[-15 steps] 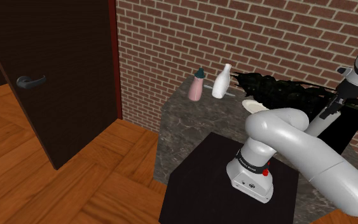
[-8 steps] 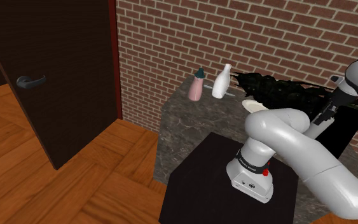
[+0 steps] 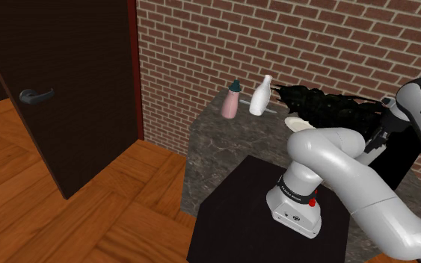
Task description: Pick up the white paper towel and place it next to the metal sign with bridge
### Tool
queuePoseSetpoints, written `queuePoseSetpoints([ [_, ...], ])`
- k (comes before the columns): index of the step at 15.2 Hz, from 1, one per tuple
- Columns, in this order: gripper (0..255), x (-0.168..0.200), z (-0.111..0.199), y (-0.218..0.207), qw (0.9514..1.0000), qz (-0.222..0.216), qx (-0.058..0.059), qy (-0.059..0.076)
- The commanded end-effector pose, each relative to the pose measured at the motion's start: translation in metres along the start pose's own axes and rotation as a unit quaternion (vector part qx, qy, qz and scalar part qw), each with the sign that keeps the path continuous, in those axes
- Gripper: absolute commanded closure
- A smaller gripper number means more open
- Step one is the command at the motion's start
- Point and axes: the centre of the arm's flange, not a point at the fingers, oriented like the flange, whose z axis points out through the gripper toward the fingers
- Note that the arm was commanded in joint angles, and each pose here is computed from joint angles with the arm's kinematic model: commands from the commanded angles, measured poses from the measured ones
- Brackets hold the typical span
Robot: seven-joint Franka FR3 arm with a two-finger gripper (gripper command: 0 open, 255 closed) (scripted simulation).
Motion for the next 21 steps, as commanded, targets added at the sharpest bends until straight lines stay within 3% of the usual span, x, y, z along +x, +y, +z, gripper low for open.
queuePoseSetpoints([
  [1,255,-0.001,0.001,0.0,1.0,0.0,0.0,0.0],
  [6,255,-0.001,0.001,0.0,1.0,0.0,0.0,0.0],
  [7,0,-0.001,0.001,0.0,1.0,0.0,0.0,0.0],
  [12,0,-0.001,0.001,0.0,1.0,0.0,0.0,0.0],
  [16,0,-0.001,-0.049,0.0,1.0,0.0,0.0,0.0],
  [21,0,-0.001,-0.049,0.0,1.0,0.0,0.0,0.0],
])
